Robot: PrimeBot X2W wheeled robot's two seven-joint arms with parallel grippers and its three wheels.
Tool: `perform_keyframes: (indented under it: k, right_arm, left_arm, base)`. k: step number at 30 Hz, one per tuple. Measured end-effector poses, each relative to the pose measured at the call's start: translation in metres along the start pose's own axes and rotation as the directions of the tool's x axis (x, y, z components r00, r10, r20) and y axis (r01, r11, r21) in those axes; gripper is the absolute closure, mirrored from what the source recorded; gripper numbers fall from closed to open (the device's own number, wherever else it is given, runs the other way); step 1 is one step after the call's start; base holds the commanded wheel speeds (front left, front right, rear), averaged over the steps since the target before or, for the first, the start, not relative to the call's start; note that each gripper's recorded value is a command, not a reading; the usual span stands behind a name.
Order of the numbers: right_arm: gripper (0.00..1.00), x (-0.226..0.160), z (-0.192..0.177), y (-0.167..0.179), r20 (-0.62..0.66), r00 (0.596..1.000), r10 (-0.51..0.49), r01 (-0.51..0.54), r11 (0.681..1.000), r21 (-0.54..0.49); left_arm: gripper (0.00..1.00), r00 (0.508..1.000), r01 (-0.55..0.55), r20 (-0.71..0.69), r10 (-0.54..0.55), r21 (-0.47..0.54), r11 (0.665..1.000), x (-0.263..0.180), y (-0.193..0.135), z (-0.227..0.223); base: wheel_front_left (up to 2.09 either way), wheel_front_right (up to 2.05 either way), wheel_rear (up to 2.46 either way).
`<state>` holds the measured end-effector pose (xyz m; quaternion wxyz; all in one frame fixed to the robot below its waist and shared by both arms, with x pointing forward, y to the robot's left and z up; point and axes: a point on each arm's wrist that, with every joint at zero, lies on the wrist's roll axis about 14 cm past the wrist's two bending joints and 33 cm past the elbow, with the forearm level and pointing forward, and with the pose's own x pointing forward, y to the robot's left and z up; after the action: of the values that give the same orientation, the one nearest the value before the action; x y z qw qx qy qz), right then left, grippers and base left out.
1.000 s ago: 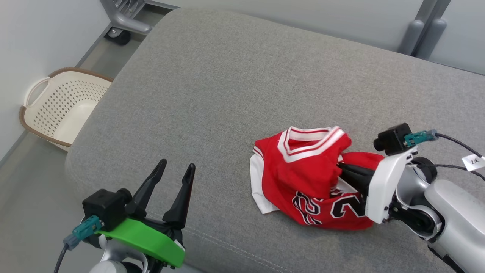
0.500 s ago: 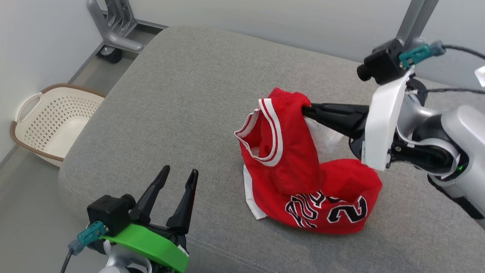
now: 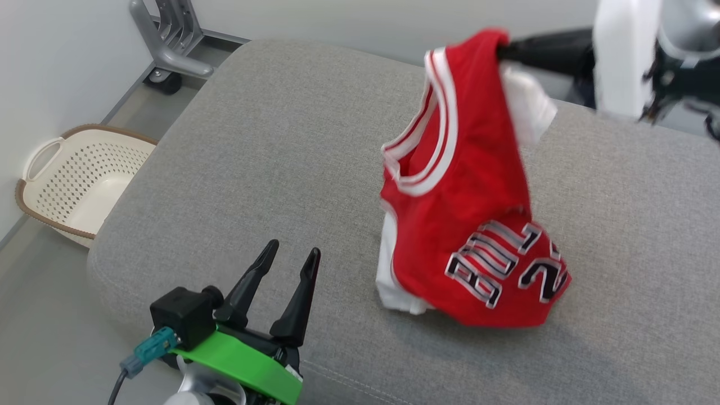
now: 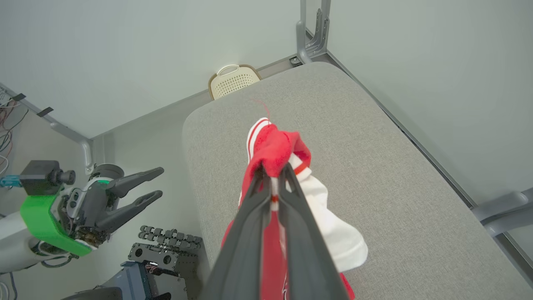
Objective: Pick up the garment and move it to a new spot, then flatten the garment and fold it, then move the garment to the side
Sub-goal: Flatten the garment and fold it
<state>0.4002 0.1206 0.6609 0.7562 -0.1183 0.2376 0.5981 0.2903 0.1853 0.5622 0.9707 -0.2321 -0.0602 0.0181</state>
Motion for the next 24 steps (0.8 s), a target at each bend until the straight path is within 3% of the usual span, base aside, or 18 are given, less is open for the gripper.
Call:
perform_keyframes:
  k: [4, 8, 10, 13, 15, 17, 18, 20, 21, 23, 24]
  right_arm:
    - [1.00, -0.016, 0.029, -0.033, 0.071, 0.989, -0.132, 0.123, 0.986, 0.113]
    - [1.00, -0.044, 0.074, -0.064, 0.240, 0.931, -0.274, 0.229, 0.953, 0.199]
    - [1.00, -0.056, 0.082, -0.080, 0.262, 0.904, -0.337, 0.284, 0.933, 0.220]
    - [1.00, -0.072, 0.057, -0.123, 0.171, 0.852, -0.495, 0.457, 0.862, 0.218]
    - [1.00, -0.090, 0.032, -0.151, 0.079, 0.800, -0.595, 0.571, 0.795, 0.206]
    - [1.00, -0.105, 0.002, -0.171, -0.032, 0.759, -0.650, 0.643, 0.740, 0.197]
    - [1.00, -0.106, -0.014, -0.174, -0.088, 0.752, -0.653, 0.656, 0.729, 0.195]
    - [1.00, -0.097, -0.042, -0.168, -0.185, 0.770, -0.611, 0.638, 0.743, 0.202]
    - [1.00, -0.088, -0.049, -0.158, -0.210, 0.800, -0.562, 0.599, 0.769, 0.224]
    - [1.00, -0.063, -0.049, -0.126, -0.211, 0.882, -0.421, 0.468, 0.835, 0.290]
    - [1.00, -0.045, -0.033, -0.089, -0.161, 0.946, -0.282, 0.321, 0.889, 0.328]
  left_arm:
    - [0.00, 1.000, 0.016, 0.013, -0.016, 0.013, 1.000, 0.003, -0.002, 0.004]
    - [0.00, 1.000, 0.024, 0.013, -0.025, 0.019, 1.000, 0.002, -0.003, 0.005]
    - [0.00, 1.000, 0.029, 0.011, -0.030, 0.016, 0.999, 0.003, -0.005, 0.004]
    - [0.00, 0.999, 0.041, 0.001, -0.041, 0.007, 0.999, 0.003, -0.009, 0.000]
    - [0.00, 0.998, 0.059, -0.004, -0.059, -0.004, 0.998, 0.005, -0.014, -0.002]
    - [0.00, 0.997, 0.072, -0.008, -0.072, -0.019, 0.997, 0.006, -0.019, -0.005]
    - [0.00, 0.997, 0.077, -0.010, -0.077, -0.024, 0.997, 0.007, -0.021, -0.006]
    - [0.00, 0.996, 0.093, -0.016, -0.093, -0.036, 0.995, 0.008, -0.026, -0.009]
    - [0.00, 0.995, 0.096, -0.020, -0.097, -0.037, 0.995, 0.009, -0.027, -0.010]
    - [0.00, 0.994, 0.101, -0.027, -0.102, -0.038, 0.994, 0.009, -0.028, -0.013]
    - [0.00, 0.994, 0.106, -0.033, -0.107, -0.036, 0.994, 0.010, -0.028, -0.014]
  base:
    - [0.00, 0.00, 0.00]
    - [0.00, 0.00, 0.00]
    - [0.00, 0.00, 0.00]
    - [0.00, 0.00, 0.00]
    - [0.00, 0.00, 0.00]
    - [0.00, 0.00, 0.00]
    - [0.00, 0.00, 0.00]
    - [0.00, 0.00, 0.00]
    - [0.00, 0.00, 0.00]
    - [0.00, 0.00, 0.00]
    - [0.00, 0.00, 0.00]
